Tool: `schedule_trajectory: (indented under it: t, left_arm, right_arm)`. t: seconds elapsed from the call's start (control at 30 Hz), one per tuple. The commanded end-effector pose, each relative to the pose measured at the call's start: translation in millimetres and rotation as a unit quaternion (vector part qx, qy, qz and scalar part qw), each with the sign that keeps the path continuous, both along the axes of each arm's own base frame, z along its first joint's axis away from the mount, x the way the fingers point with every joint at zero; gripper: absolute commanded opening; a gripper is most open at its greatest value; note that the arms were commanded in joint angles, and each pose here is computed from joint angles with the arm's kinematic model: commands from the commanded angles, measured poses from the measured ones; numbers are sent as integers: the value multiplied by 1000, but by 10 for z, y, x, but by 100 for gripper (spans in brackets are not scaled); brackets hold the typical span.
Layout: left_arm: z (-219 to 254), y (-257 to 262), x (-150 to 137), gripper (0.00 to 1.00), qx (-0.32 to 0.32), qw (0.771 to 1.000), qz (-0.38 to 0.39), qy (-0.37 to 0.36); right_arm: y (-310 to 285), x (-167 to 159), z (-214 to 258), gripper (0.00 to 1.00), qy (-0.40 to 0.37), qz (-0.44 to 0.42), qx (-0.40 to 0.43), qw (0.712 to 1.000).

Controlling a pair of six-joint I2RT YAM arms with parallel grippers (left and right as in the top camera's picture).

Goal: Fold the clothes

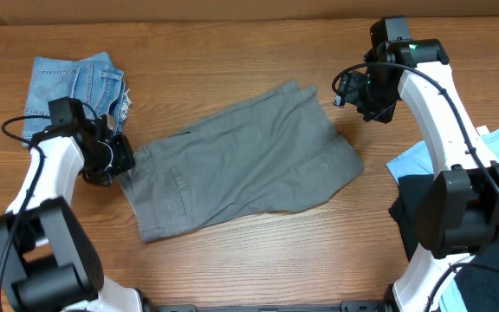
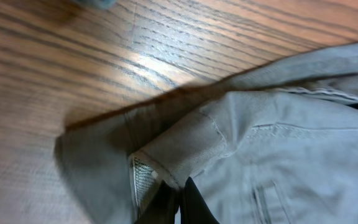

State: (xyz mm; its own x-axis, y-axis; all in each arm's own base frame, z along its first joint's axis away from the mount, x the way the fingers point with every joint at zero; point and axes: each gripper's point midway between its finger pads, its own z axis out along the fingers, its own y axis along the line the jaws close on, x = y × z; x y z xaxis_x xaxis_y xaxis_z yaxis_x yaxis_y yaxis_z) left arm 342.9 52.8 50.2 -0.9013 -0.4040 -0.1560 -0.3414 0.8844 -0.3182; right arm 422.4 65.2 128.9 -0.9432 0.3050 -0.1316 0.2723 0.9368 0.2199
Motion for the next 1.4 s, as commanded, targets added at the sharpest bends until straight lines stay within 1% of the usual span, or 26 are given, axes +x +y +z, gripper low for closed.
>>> schedule_trajectory:
  t: [0.0,0.13,0.27,0.33,0.43,0.53,0.57,0.63,0.7,0.73,0.87,0.9,0.93,1.0,1.07,1.1,1.23,1.3,1.37]
  left_arm:
    - [409,91,1,4,32,999,7,-38]
    - [571,352,-197,6,116,992,37,-19]
    - [511,572,-334,9,175,983,61,18]
    - [437,597,-357,11,180,981,65,30]
    - [320,565,-343,19,166,983,62,43]
    - [210,550,-393,22,158,983,68,67]
    - [172,543,-422,25,156,982,67,78]
    - [126,537,-460,43,152,982,70,91]
    - [126,511,-469,46,144,983,73,93]
    - [142,481,-460,44,136,984,71,89]
    - [202,225,-382,24,68,995,44,63]
    - [213,163,-386,19,51,996,40,62]
    - [216,123,-397,15,40,996,38,63]
    - [221,41,-432,9,22,997,32,70]
    - [220,-13,-457,7,19,997,19,74]
    - [218,-33,-465,7,20,997,14,76]
    - [181,19,-550,8,56,994,5,98]
    - [151,44,-591,7,65,992,5,106]
    - [103,26,-619,7,61,992,4,110]
  right_arm:
    - [11,7,237,75,-30,10,5,999]
    - [10,-1,235,75,-29,15,4,999]
    - [10,0,235,75,-29,15,4,999]
    - [10,0,235,75,-29,15,4,999]
    - [10,0,235,75,-29,15,4,999]
    - [10,-1,235,75,-29,15,4,999]
    - [10,-1,235,75,-29,15,4,999]
    - [4,0,234,75,-29,14,2,999]
    - [-9,8,234,75,-31,13,-2,999]
    - [-12,12,235,75,-31,12,-1,999]
    - [-43,46,238,75,-37,9,-2,999]
    - [-83,58,225,69,-37,4,-5,999]
    - [-129,64,201,66,-35,0,-11,999]
    - [-212,57,112,67,-22,-9,-15,1000]
    - [-286,12,-18,73,0,-17,-16,1000]
    - [-310,-19,-74,75,11,-19,-14,1000]
    - [-148,-178,-343,75,50,44,52,996]
    - [-148,-260,-456,75,67,47,52,995]
    - [-187,-348,-584,74,83,44,41,995]
